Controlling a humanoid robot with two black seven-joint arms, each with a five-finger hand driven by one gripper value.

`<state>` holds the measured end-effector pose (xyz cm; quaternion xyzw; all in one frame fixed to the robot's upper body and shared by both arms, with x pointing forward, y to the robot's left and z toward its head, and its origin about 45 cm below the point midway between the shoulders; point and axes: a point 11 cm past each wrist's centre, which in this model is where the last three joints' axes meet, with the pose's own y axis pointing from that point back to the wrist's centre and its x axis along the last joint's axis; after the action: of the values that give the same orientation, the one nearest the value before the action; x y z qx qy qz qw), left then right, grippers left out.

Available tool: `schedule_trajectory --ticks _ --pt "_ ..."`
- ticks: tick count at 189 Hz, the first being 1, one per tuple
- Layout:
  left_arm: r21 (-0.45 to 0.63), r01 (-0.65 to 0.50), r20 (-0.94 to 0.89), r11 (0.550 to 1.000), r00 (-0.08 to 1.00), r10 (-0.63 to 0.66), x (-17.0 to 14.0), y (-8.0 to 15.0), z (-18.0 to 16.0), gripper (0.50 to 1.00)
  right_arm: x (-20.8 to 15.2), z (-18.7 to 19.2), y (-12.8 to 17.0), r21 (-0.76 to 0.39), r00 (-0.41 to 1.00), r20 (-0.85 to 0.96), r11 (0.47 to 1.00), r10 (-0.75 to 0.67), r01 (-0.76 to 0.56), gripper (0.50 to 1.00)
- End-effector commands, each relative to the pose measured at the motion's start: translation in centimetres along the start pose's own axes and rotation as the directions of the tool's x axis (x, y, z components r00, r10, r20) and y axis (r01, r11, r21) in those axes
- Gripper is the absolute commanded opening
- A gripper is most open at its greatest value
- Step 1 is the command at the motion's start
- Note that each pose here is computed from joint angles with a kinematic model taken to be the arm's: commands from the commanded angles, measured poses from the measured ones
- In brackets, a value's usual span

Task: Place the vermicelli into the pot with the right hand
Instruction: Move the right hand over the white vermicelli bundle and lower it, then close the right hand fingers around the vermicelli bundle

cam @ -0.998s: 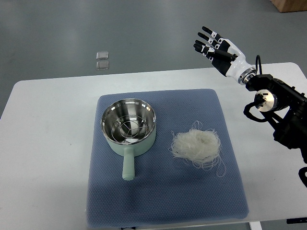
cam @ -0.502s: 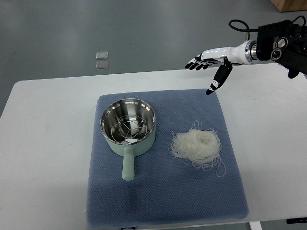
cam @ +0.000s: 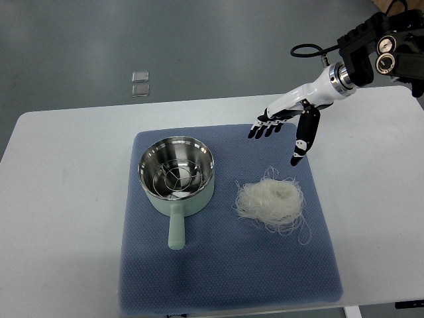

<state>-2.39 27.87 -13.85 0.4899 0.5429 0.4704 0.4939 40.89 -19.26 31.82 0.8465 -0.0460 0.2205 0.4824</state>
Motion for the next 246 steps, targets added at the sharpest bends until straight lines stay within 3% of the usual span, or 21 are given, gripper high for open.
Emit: schedule_trajectory --ticks 1,45,136,214,228,246 --pt "0.0 0.0 -0.001 1.0 1.0 0.0 0.0 0.0 0.0 1.0 -1.3 0.7 -1.1 0.011 0.999 0.034 0.999 -0.03 0.03 0.93" --pt "0.0 -0.005 0.0 1.0 1.0 0.005 0.2 0.0 0.0 1.0 -3.0 2.5 -3.6 -0.008 1.0 0.026 1.0 0.012 -0.012 0.93" --pt "0.001 -0.012 0.0 1.0 1.0 0.012 0.4 0.0 0.0 1.0 -6.4 2.9 -7.6 0.023 0.998 0.049 0.999 -0.03 0.029 0.93" --pt "0.001 -0.014 0.001 1.0 1.0 0.014 0.4 0.0 0.0 1.0 -7.9 4.2 -8.5 0.019 0.998 0.065 1.0 -0.016 0.014 0.919" --pt "0.001 -0.016 0.001 1.0 1.0 0.016 0.5 0.0 0.0 1.0 -8.2 4.4 -8.7 0.016 0.998 0.057 1.0 -0.01 0.01 0.881" --pt "0.001 -0.016 0.001 1.0 1.0 0.016 0.5 0.0 0.0 1.0 -8.9 4.8 -9.2 0.008 1.0 0.027 1.0 -0.003 0.003 0.782"
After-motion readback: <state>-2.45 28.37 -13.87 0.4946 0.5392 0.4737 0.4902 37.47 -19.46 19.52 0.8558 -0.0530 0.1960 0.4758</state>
